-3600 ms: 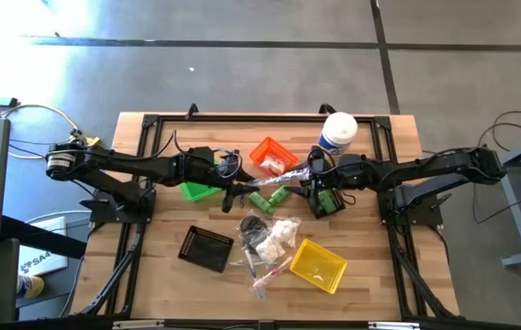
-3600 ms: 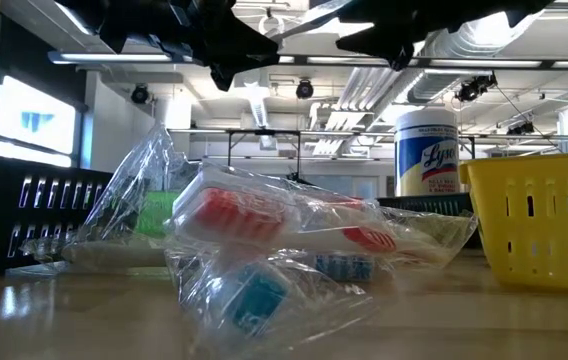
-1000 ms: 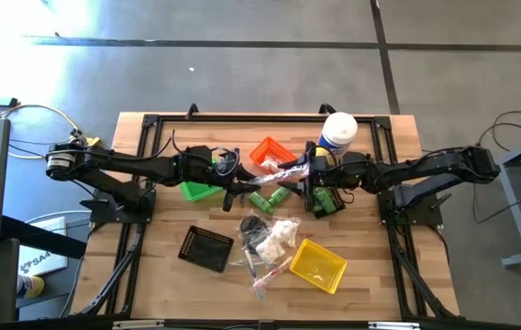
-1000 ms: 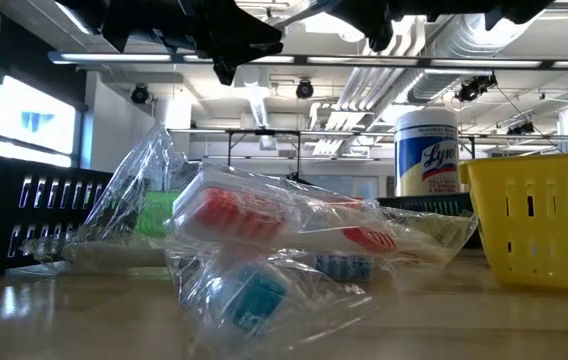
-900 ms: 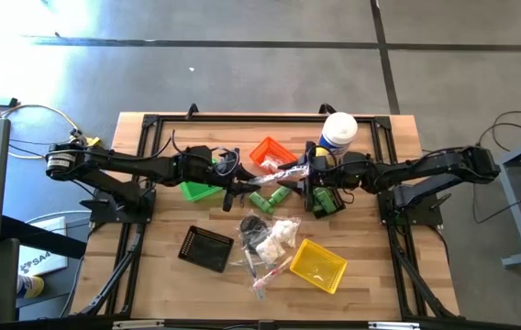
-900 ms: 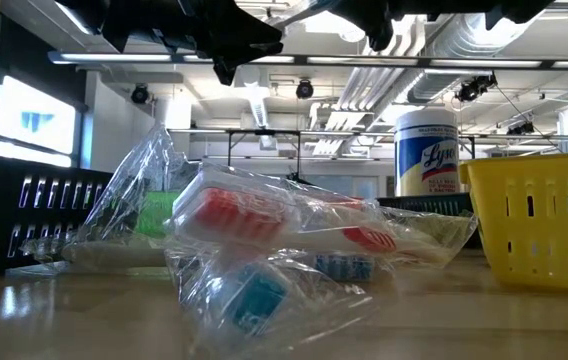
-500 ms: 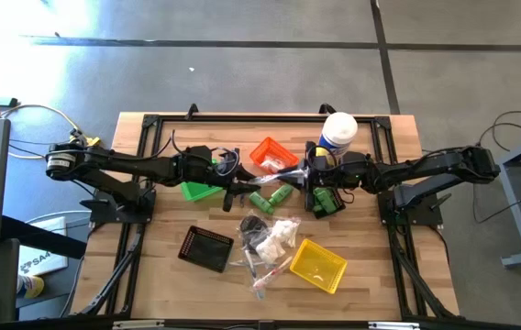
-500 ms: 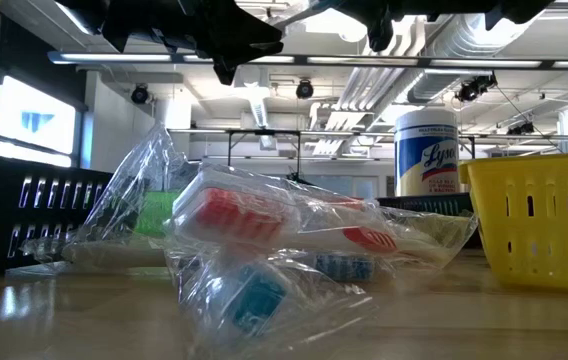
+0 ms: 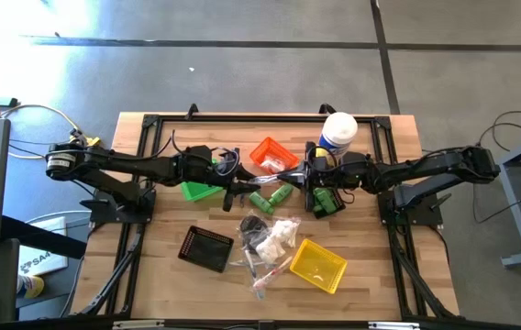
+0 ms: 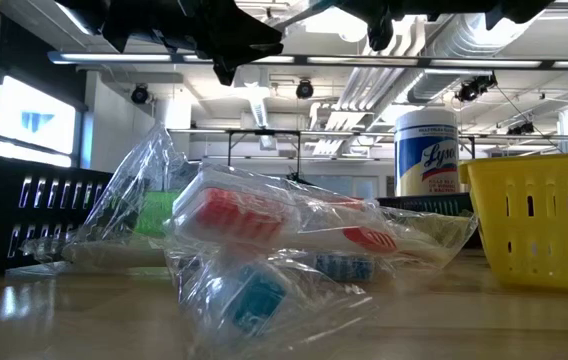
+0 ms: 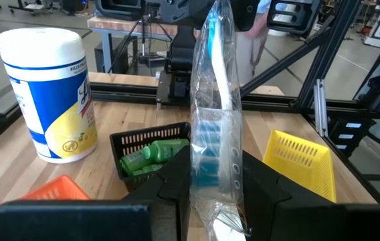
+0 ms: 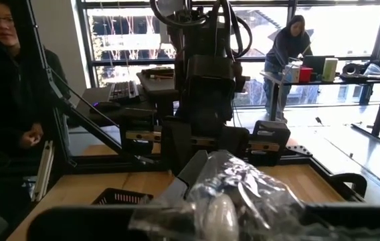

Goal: Pick & Place Travel size toiletries
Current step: Put the blue toothbrush into the yellow bin

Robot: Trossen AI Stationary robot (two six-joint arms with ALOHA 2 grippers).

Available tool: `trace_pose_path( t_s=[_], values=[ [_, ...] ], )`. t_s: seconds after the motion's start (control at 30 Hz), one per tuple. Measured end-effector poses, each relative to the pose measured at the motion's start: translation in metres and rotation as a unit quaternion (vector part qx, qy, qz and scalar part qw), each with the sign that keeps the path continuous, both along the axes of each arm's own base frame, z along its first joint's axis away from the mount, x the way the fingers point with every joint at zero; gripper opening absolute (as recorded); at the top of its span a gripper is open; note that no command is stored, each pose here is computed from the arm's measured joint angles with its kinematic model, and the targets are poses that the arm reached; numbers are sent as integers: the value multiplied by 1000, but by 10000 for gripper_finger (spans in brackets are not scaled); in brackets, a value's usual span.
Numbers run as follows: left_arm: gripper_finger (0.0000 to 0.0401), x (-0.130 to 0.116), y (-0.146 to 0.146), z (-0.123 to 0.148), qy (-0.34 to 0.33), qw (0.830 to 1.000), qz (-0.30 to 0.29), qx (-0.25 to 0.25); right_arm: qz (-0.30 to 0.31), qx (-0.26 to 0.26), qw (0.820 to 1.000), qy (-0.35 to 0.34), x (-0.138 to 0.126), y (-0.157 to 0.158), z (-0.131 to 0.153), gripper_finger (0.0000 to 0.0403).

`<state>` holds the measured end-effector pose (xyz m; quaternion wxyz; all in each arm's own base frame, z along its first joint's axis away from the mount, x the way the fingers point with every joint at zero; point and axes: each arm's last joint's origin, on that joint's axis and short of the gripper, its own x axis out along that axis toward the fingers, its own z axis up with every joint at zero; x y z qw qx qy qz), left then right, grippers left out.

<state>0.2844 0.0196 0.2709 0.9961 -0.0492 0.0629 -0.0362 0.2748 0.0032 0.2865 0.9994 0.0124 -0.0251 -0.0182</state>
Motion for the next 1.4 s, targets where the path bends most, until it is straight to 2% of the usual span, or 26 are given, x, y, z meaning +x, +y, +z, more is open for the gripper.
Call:
trace_pose_path(
  t_s=[0.23, 0.5, 0.63, 0.83, 1.0, 1.4],
  values=[
    [95, 0, 1, 0, 1, 1000, 14, 2, -12, 2, 1000, 0, 0, -1, 0, 12],
    [182, 0, 1, 0, 1, 1000, 24, 5, -13, 1, 1000, 1, 0, -1, 0, 12],
    [206, -3, 1, 4, -4, 1000, 25, 3, -12, 0, 1000, 0, -1, -1, 1, 12],
    [209, -26, 0, 24, -13, 999, 27, 18, -14, -6, 1000, 10, -7, -1, 4, 12],
    [209, -49, 1, 34, 15, 996, 85, 24, -24, -11, 1000, 8, -12, -2, 8, 12],
    [209, -53, 1, 29, 45, 995, 89, 12, -24, 6, 999, 37, -21, -2, 12, 12]
  ],
)
